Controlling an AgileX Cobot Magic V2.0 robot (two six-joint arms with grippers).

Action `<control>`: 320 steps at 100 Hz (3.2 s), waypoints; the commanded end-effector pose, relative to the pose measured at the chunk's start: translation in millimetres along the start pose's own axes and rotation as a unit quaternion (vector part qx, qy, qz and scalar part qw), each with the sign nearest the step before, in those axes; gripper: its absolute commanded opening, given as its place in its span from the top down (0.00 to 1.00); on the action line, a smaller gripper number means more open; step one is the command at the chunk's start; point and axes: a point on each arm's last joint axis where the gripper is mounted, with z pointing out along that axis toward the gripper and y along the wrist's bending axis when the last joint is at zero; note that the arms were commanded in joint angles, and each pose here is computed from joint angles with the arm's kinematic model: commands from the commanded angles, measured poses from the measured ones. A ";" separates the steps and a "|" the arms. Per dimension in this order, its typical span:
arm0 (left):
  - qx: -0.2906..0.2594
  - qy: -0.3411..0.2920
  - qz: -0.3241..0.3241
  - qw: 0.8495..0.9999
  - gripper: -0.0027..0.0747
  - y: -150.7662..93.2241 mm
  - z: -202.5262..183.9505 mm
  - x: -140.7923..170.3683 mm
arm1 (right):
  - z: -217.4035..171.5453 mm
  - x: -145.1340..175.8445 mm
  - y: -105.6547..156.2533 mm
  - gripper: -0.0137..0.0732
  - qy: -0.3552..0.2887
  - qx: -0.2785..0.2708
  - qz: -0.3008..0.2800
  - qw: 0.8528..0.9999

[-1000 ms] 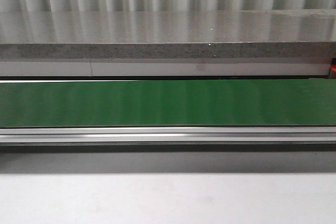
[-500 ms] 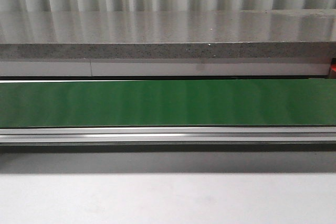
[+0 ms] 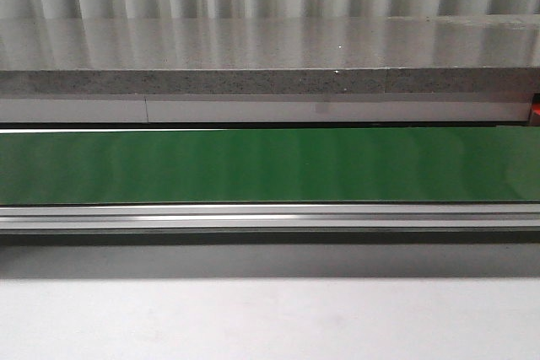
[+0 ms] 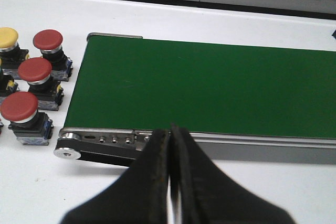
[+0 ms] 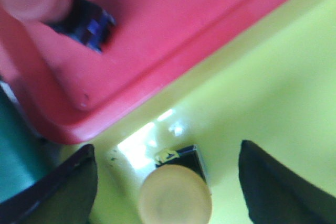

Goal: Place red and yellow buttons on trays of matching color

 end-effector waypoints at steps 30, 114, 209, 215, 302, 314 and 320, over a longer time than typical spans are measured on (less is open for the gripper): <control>0.007 -0.047 -0.002 0.999 0.99 -2.2 -4.0 -13.5 | -104.3 3.1 63.4 0.20 -0.143 -0.090 -0.110 0.979; 0.007 -0.047 -0.002 0.999 0.99 -2.2 -4.0 -13.5 | -197.7 121.3 67.1 0.63 -0.214 -0.218 -0.273 0.912; 0.008 -0.034 -0.004 0.999 0.04 -2.2 -3.8 -11.2 | -201.0 128.8 61.8 0.92 -0.211 -0.219 -0.275 0.912; 0.008 -0.034 -0.004 0.999 0.06 -2.2 -3.8 -11.2 | -201.0 128.8 61.8 0.92 -0.211 -0.219 -0.275 0.912; -0.181 0.102 -0.180 0.962 0.14 66.0 89.8 -81.3 | -201.0 128.8 61.8 0.92 -0.211 -0.219 -0.275 0.912; -0.197 0.133 -0.194 0.952 0.14 80.9 110.5 -78.3 | -201.0 128.8 61.8 0.92 -0.211 -0.219 -0.275 0.912; -0.204 0.146 -0.202 0.947 0.14 88.7 119.5 -75.2 | -201.0 128.8 61.8 0.92 -0.211 -0.219 -0.275 0.912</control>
